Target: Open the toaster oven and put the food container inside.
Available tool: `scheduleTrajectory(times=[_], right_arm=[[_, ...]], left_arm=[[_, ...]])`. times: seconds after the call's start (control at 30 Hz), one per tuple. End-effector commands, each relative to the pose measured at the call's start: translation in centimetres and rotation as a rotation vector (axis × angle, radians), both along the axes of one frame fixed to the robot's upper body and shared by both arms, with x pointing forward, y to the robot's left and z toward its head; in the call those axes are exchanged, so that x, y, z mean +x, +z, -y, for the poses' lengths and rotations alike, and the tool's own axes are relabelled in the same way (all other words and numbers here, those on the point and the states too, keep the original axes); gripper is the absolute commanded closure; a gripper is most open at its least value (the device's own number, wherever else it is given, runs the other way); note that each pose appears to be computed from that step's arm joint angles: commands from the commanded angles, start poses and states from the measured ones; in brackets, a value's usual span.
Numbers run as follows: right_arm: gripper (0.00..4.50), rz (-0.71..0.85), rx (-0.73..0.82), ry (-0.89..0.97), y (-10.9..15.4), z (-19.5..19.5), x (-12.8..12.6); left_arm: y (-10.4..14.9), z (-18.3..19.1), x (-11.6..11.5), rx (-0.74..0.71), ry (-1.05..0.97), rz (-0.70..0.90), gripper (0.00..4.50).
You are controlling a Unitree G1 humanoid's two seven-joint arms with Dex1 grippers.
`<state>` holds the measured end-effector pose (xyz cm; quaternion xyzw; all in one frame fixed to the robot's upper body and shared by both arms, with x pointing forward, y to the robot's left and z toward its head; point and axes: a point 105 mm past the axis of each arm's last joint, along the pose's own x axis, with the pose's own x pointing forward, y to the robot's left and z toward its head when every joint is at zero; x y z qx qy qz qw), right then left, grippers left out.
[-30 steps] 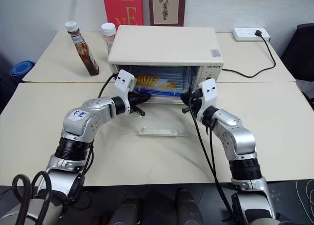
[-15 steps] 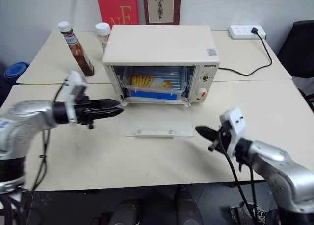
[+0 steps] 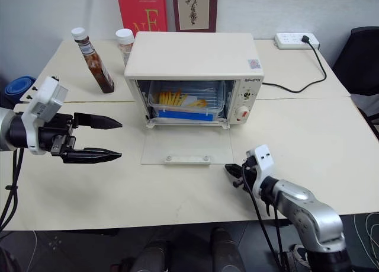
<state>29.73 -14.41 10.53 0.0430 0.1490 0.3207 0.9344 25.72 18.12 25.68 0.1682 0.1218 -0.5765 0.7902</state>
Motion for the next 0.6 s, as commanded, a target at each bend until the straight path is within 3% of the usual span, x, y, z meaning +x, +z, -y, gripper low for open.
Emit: scheduleTrajectory(times=[0.03, 0.27, 0.4, 0.6], right_arm=[[4.50, 0.100, 0.022, -0.018, 2.4, 0.2, 1.3], [4.50, 0.252, 0.118, 0.057, 9.7, 1.3, 1.4], [3.63, 0.313, 0.108, 0.099, 14.0, 2.7, 0.7], [1.68, 0.312, -0.056, 0.218, 16.9, 5.1, -2.3]], left_arm=[[1.4, -0.6, 0.8, 0.024, 0.038, 0.097, 0.04], [1.4, -1.0, 1.8, 0.006, 0.067, 0.131, 0.04], [1.6, -1.6, 2.3, 0.001, 0.089, 0.150, 0.00], [2.0, -2.8, 2.6, 0.009, 0.108, 0.165, 0.00]])
